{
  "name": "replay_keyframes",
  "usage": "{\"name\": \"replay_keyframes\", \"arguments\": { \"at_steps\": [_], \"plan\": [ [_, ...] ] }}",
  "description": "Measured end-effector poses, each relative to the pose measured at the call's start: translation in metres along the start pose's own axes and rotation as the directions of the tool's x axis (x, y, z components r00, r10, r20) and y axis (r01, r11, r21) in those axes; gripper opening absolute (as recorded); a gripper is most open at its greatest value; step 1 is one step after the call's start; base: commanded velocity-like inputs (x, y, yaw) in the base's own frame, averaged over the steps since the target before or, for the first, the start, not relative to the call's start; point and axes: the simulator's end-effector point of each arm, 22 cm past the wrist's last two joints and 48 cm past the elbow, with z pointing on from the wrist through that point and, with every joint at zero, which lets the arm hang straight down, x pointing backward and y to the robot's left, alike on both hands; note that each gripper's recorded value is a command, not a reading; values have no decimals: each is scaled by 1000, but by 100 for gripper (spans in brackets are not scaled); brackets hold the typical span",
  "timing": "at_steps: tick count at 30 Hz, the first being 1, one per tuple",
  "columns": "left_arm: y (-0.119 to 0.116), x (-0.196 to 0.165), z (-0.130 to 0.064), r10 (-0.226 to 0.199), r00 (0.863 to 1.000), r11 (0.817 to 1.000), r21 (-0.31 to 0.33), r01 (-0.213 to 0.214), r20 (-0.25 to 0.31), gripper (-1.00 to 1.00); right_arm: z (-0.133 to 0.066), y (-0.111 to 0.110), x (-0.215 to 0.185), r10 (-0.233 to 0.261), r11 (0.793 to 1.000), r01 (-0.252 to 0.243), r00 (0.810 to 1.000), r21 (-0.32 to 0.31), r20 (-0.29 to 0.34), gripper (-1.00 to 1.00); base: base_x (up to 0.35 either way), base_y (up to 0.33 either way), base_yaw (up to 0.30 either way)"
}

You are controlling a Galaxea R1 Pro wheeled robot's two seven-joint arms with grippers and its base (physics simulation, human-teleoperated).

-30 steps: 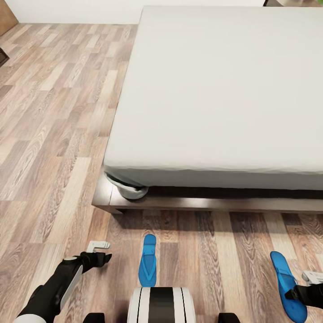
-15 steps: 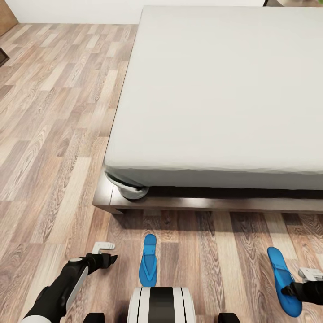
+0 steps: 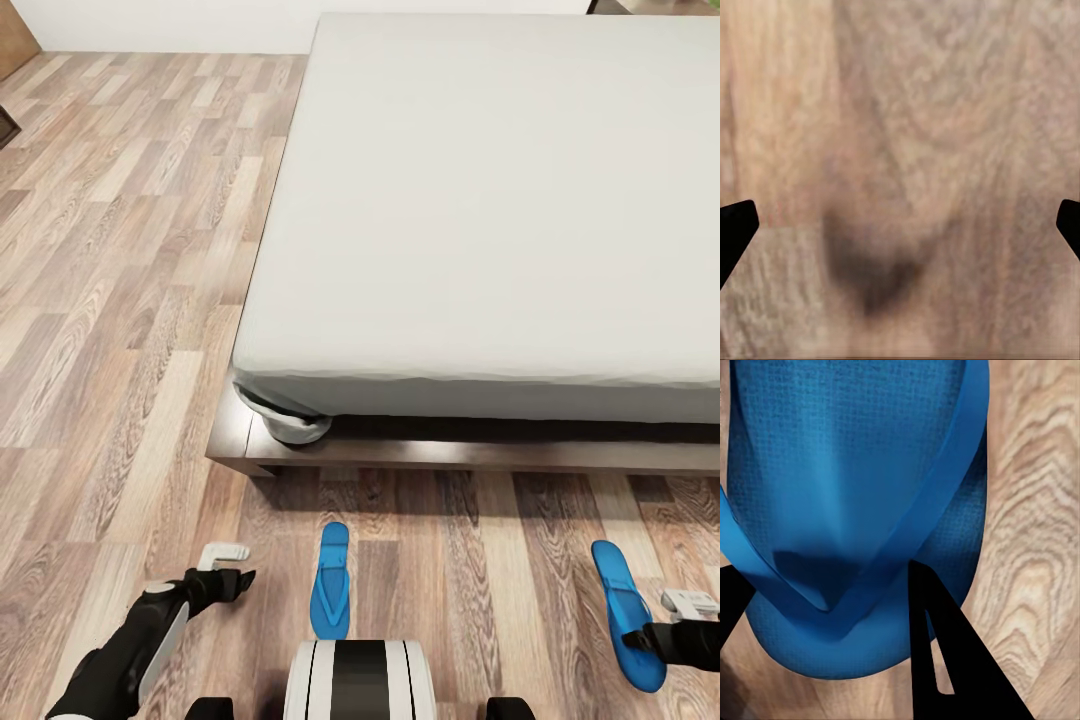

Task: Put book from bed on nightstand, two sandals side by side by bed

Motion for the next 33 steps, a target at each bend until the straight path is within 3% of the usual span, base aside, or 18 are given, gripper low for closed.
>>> {"name": "replay_keyframes", "arguments": {
  "at_steps": [4, 5, 6, 10, 15, 18, 23, 33],
  "plan": [
    [16, -3, -3, -8, 1000, 1000, -14, 8, 23, 100, 0, 0, 0, 0, 1000, 0, 1000, 0, -1, -100, 0, 0, 0],
    [54, -64, -21, -44, 952, 997, -53, 63, 302, 100, 0, 0, 0, -1, 1000, 1, 1000, 1, -1, -100, 0, 0, 0],
    [67, -73, -28, -64, 932, 995, -52, 88, 357, 100, 0, 0, 0, 0, 1000, 0, 1000, 0, -1, -100, 0, 0, 0],
    [83, -82, -45, -110, 894, 993, 9, 118, 434, 100, 0, 0, 0, 0, 1000, 0, 1000, 0, -1, -100, 0, 0, 0],
    [137, -83, -76, -230, 827, 970, 51, 238, 513, 100, 0, 0, 0, 0, 1000, 0, 1000, 0, 0, -100, 0, 0, 0],
    [158, -85, -89, -250, 802, 962, 46, 268, 542, 100, 0, 0, 0, 0, 1000, 0, 1000, 0, 0, -100, 0, 0, 0],
    [183, -88, -103, -239, 790, 960, 17, 278, 565, 100, 0, 0, 0, 0, 1000, 0, 1000, 0, -1, -100, 0, 4, 0],
    [185, -89, -105, -234, 791, 961, 12, 276, 565, 100, 0, 0, 0, -1, 1000, 1, 1000, 0, 1, -100, 0, 248, 0]
  ]
}}
